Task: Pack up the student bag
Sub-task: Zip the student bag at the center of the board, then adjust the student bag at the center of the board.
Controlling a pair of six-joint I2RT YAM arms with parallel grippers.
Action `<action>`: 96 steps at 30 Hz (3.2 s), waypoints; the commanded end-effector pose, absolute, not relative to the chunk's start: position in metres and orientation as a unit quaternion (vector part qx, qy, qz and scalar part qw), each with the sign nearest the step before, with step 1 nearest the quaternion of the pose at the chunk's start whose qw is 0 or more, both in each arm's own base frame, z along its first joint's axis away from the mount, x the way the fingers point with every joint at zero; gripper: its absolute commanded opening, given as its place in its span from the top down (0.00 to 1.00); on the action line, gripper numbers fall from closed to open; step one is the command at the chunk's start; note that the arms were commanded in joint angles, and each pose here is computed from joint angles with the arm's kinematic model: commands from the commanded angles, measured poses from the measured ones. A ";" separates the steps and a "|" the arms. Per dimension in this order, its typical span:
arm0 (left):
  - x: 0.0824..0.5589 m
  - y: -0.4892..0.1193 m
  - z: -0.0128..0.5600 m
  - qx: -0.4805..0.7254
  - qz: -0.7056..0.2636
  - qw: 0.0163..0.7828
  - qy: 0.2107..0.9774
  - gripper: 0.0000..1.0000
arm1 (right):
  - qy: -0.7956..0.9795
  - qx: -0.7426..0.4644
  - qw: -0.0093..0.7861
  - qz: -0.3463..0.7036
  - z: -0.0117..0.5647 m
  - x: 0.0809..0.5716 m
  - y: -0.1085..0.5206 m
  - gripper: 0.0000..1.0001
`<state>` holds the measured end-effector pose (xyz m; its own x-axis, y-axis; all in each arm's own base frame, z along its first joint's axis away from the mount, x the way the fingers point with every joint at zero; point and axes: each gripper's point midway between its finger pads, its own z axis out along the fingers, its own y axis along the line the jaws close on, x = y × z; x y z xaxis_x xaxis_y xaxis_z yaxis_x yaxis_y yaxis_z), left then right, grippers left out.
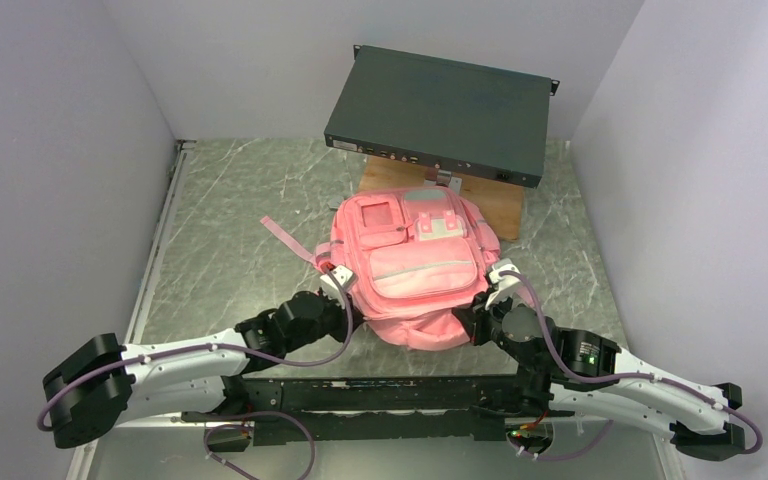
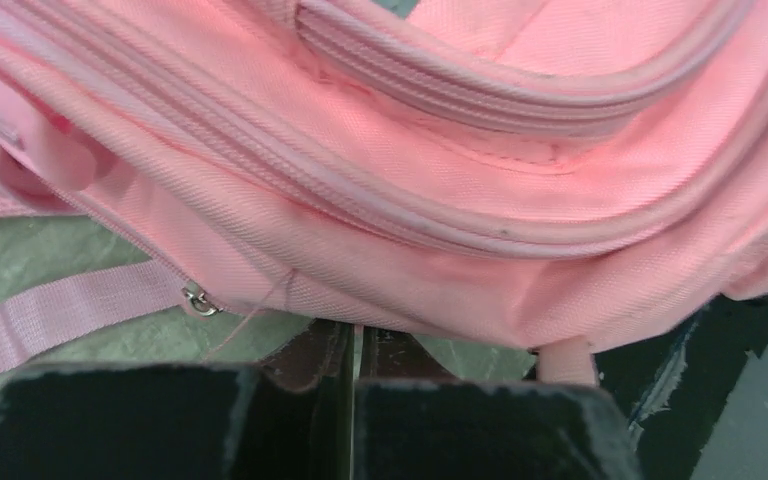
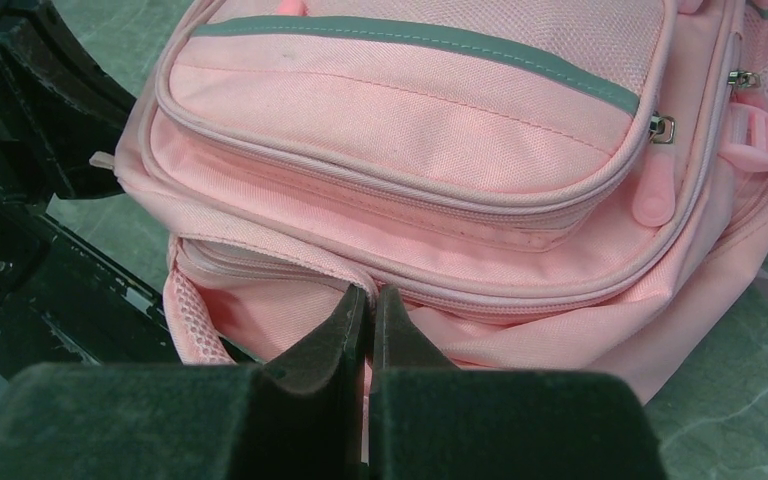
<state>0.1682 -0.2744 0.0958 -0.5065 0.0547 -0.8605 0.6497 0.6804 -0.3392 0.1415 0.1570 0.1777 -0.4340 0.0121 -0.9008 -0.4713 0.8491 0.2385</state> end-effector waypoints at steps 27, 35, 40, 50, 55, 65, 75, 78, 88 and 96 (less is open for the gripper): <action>0.178 -0.196 0.215 0.086 -0.325 0.516 0.788 0.24 | 0.636 -0.208 0.612 0.421 0.389 0.132 0.231 1.00; 0.136 -0.179 0.347 0.154 -0.415 0.593 0.672 0.15 | 0.586 -0.219 0.674 0.391 0.491 0.159 0.268 1.00; 0.115 -0.205 0.375 0.141 -0.487 0.490 0.709 0.15 | 0.581 -0.233 0.673 0.394 0.493 0.175 0.307 1.00; 0.115 -0.200 0.356 -0.143 -0.518 0.299 0.788 0.07 | 0.588 -0.254 0.651 0.407 0.462 0.185 0.343 1.00; 0.122 -0.203 0.357 -0.216 -0.502 0.255 0.798 0.00 | 0.588 -0.260 0.648 0.407 0.455 0.184 0.345 1.00; 0.164 -0.216 0.328 -0.300 -0.416 0.195 0.836 0.23 | 0.585 -0.264 0.651 0.405 0.445 0.182 0.342 1.00; 0.210 -0.157 0.376 -0.244 -0.337 0.422 0.806 1.00 | 0.614 -0.270 0.641 0.374 0.433 0.189 0.339 0.64; 0.231 -0.154 0.434 -0.083 -0.303 0.562 0.765 1.00 | 0.645 -0.250 0.633 0.347 0.430 0.196 0.327 0.26; 0.308 -0.137 0.562 0.080 -0.181 0.699 0.687 1.00 | 0.685 -0.196 0.641 0.285 0.399 0.198 0.263 0.01; 0.333 -0.148 0.610 0.115 -0.326 0.705 0.620 1.00 | 0.708 -0.191 0.625 0.268 0.368 0.199 0.258 0.00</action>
<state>0.3616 -0.1446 0.4463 -0.4850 -0.1862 -0.8545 0.2740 0.8955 -0.3507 0.1943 0.2612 0.3835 -0.1187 0.0811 -0.9896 -0.6410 0.7549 0.1388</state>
